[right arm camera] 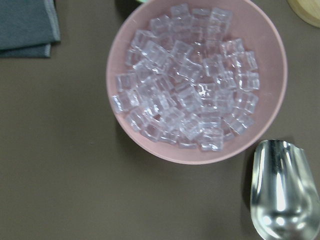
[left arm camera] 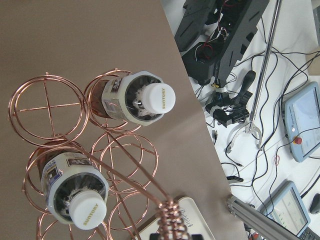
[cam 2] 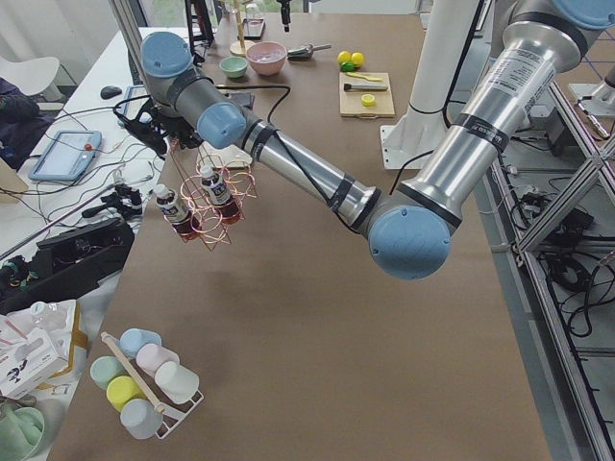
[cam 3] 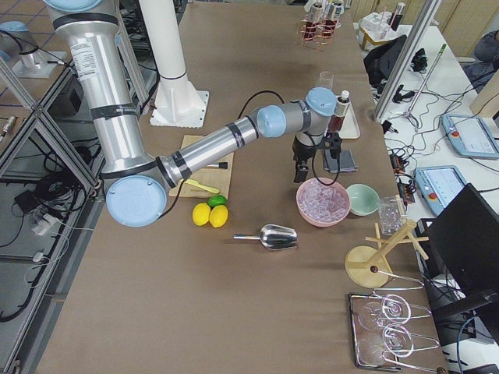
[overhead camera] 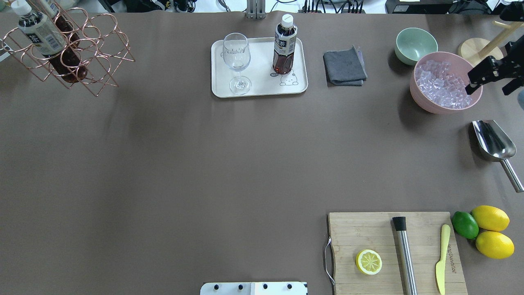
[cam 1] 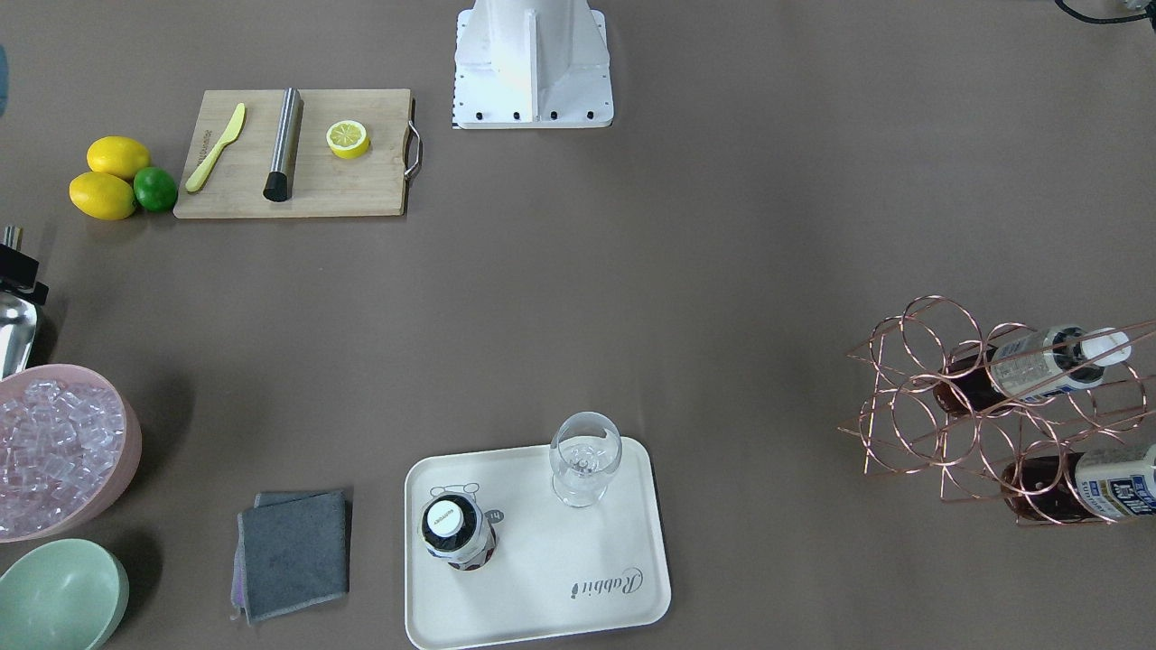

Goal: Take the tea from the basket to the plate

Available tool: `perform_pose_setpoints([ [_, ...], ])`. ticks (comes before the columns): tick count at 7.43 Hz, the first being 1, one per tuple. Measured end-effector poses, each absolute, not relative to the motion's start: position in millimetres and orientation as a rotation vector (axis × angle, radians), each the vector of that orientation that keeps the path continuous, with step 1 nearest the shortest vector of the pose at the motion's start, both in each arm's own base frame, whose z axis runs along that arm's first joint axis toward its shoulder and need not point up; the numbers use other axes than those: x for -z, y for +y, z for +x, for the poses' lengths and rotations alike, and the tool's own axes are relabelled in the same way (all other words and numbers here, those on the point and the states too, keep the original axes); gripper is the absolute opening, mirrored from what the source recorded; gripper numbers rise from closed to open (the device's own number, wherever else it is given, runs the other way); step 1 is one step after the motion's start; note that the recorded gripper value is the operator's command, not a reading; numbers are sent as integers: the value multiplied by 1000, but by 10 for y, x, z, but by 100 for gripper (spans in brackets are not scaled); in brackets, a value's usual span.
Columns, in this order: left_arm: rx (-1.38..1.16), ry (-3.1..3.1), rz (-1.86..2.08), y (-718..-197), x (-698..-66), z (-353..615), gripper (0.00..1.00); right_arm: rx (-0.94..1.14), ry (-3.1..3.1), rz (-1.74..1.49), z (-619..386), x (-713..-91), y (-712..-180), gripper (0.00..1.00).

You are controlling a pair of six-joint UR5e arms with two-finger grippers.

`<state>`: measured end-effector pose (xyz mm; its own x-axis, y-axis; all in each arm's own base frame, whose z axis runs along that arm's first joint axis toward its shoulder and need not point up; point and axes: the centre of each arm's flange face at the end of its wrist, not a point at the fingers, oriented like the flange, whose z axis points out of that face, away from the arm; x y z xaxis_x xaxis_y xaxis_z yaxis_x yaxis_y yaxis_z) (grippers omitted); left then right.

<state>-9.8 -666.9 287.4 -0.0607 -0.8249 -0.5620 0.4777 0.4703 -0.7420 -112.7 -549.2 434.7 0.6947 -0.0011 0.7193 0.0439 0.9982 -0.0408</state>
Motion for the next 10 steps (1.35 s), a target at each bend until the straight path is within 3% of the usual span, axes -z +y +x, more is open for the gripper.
perform_pose_setpoints([
  [3,1271,1213,-478,-6764,-3154,-196,0,43,-776,-74,-662,-4920,-5154,100],
  [10,1695,1146,-658,-6951,-3582,-263,0,46,-716,-69,-78,-5461,-4836,100],
])
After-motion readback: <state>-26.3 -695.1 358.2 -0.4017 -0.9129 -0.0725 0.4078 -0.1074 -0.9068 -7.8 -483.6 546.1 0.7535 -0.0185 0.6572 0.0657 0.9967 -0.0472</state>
